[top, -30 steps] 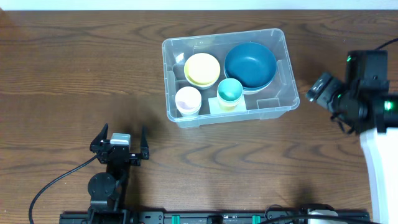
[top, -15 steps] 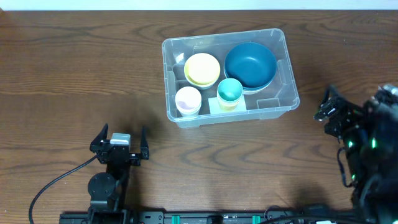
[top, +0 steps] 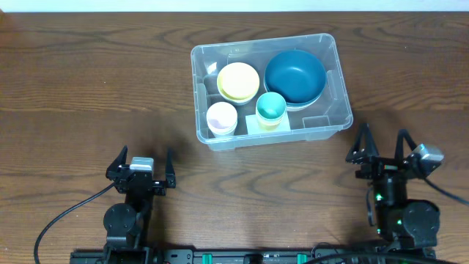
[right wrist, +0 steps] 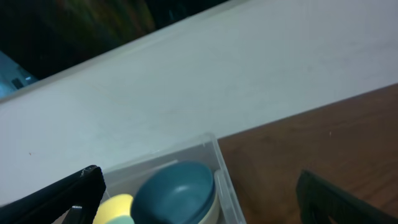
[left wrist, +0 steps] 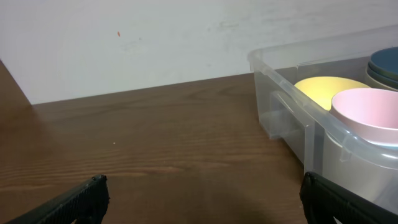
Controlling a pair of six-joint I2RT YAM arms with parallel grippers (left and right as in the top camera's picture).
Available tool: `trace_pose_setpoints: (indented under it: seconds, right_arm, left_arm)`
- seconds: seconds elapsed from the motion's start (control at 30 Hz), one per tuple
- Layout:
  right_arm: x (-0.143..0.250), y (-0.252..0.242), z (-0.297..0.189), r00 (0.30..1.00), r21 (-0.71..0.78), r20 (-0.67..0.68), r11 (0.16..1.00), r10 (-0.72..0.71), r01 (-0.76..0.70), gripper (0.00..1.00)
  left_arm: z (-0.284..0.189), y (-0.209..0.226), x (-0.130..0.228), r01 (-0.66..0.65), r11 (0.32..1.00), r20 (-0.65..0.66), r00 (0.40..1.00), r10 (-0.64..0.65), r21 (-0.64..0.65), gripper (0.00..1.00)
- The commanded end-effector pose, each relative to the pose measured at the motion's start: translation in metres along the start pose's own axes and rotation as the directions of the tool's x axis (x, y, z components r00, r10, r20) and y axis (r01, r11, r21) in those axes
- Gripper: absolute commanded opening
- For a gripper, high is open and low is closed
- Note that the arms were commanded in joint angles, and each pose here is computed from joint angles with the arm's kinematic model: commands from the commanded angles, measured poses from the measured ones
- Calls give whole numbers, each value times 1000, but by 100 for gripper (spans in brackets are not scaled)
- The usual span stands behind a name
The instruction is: Pack container
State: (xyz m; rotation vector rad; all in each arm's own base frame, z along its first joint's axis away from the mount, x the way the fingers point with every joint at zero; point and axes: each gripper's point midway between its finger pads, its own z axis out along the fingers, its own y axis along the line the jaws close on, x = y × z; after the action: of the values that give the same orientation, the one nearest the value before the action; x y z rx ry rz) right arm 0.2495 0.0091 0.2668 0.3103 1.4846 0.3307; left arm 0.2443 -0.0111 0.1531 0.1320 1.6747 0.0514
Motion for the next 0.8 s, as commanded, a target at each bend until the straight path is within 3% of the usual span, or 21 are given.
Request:
trace_pose_setpoints:
  seconds: [0.0, 0.5, 0.77]
  right_arm:
    - [14, -4, -6, 1000, -21, 13, 1000, -23, 23, 99]
    - [61, -40, -10, 998, 37, -1, 997, -68, 68, 99]
    - [86, -38, -9, 946, -28, -76, 949, -316, 315, 99]
  left_arm:
    - [1, 2, 17, 12, 1000, -47, 999, -13, -13, 98]
    - [1, 2, 17, 12, 1000, -47, 999, -13, -13, 98]
    - [1, 2, 17, 12, 1000, -47, 999, -13, -13, 98]
